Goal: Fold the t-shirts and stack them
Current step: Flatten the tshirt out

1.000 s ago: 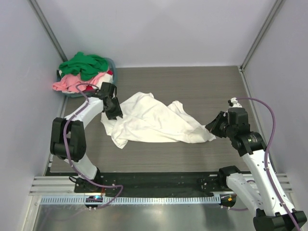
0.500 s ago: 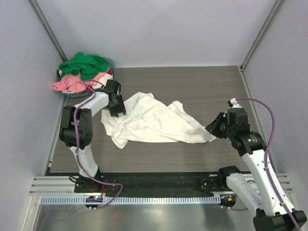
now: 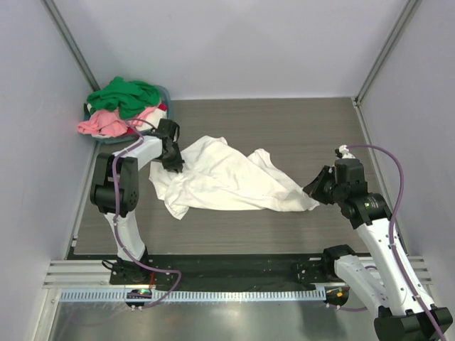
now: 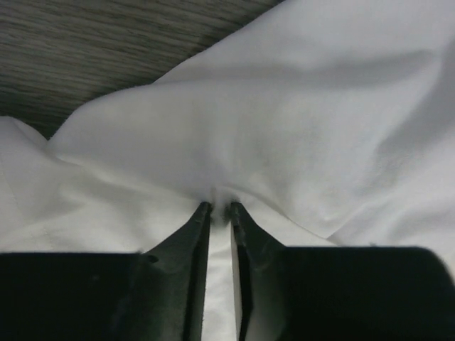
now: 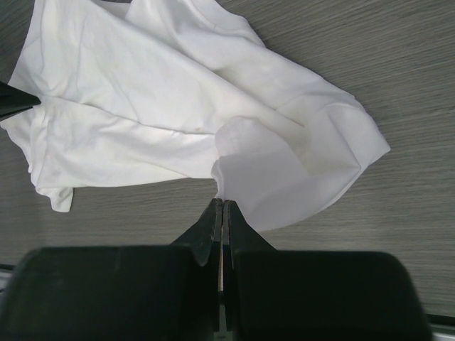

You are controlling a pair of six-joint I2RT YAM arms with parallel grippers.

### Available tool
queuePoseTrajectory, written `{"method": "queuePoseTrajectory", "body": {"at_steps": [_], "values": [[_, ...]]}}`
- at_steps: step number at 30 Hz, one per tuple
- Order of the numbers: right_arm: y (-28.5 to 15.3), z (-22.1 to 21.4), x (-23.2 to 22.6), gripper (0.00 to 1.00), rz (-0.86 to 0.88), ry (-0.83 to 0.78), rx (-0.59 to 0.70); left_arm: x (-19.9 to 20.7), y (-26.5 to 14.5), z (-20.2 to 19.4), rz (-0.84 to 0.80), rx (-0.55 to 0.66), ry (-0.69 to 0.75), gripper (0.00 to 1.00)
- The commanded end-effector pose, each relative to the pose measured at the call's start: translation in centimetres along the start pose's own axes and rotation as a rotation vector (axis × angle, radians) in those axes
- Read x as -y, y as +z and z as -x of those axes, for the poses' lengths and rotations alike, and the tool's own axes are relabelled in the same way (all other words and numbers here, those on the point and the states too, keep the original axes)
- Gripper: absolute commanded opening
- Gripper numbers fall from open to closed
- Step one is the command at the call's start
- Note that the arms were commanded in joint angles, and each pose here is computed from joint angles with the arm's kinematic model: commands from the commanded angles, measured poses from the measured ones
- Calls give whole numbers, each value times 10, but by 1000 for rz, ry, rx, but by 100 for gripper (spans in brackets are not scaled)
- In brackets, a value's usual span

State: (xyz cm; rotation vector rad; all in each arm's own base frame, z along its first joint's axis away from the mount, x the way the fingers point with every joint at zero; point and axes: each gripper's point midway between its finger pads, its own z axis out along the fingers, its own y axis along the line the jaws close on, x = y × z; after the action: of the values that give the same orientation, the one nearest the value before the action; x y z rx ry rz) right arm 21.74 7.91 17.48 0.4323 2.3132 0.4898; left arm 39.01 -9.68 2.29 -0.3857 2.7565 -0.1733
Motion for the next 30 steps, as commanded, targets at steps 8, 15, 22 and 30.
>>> {"method": "queuePoseTrajectory", "body": {"at_steps": [8,15,22,30], "values": [[-1,5,-3,1,17,-11,22,7,-22,18,-21,60,-11,0],[-9,14,-9,1,27,-10,48,12,-85,30,-54,149,-55,0],[-24,32,-21,1,48,-15,96,9,-139,26,-72,190,-63,1],[-57,74,-40,1,55,-42,205,9,-220,30,-129,314,-53,0]]}}
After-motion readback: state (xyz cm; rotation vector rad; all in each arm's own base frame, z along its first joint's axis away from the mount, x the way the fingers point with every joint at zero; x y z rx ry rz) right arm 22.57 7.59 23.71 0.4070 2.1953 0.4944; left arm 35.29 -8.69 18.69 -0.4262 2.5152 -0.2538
